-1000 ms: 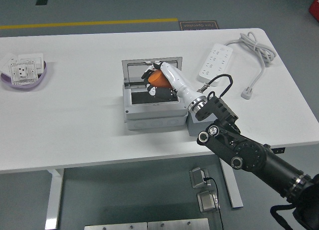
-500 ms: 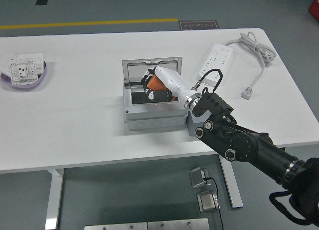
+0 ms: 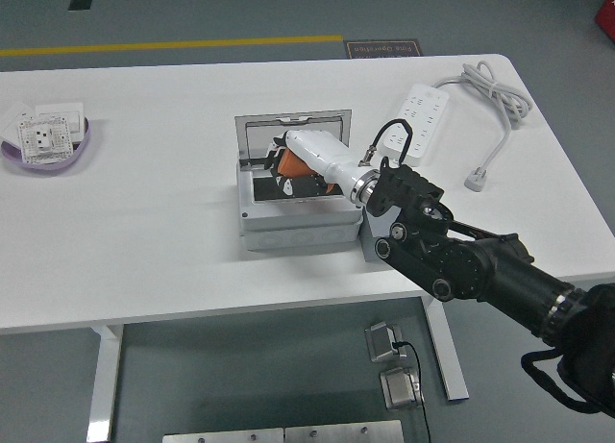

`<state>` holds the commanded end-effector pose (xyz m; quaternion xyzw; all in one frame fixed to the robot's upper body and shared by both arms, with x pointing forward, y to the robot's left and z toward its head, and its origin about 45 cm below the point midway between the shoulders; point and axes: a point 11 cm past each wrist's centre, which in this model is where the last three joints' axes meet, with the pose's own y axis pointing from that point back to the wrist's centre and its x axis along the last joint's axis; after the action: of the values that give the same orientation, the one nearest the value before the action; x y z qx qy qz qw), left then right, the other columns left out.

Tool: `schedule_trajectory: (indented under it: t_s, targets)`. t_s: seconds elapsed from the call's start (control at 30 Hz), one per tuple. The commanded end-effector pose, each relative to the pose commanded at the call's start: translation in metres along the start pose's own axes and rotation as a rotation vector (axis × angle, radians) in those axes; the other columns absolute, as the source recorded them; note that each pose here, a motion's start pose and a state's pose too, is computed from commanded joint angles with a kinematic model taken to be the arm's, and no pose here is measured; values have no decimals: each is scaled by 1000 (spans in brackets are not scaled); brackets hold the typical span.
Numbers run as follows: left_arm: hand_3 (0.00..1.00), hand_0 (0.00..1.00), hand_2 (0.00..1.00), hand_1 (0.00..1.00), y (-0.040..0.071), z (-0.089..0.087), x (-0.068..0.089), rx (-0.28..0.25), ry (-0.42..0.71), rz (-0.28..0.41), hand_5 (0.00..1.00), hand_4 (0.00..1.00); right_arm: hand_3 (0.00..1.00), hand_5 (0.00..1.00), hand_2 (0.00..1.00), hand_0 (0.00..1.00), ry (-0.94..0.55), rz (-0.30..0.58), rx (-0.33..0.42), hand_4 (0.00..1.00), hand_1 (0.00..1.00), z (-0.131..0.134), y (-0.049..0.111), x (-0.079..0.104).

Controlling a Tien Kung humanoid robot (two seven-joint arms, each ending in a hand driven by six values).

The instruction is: Pick up the cylinder from the cube,place it in the box,flap close box

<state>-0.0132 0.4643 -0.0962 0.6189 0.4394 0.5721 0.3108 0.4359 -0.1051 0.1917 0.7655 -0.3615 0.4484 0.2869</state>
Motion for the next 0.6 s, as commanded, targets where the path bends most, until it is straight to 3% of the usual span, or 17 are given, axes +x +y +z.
schedule_trajectory:
  t_s: [0.17,0.2,0.37,0.4,0.57,0.6]
  targets:
    - [912,756,801,795,0,1,0,-5,0,0,393,771,691,2,642,362,10,-11,7,347,523,-1,-1,-1]
    - [912,755,800,793,0,2,-1,-6,0,0,392,771,747,72,705,569,11,-13,8,647,628,-2,-1,-1]
    - [912,755,800,793,1,3,-1,-9,-2,0,392,771,747,72,705,569,6,-18,9,647,628,-1,0,-3]
    - [911,754,799,793,1,3,-1,-9,-3,-1,392,769,855,140,770,735,4,-19,7,798,709,-1,0,-4]
    - [911,754,799,793,0,2,-2,-9,-5,-2,392,769,855,140,770,735,-11,-17,1,798,709,2,2,-4]
    - [909,754,797,792,0,2,-2,-8,-6,-2,392,768,871,179,774,750,-16,-16,0,835,716,2,3,-4]
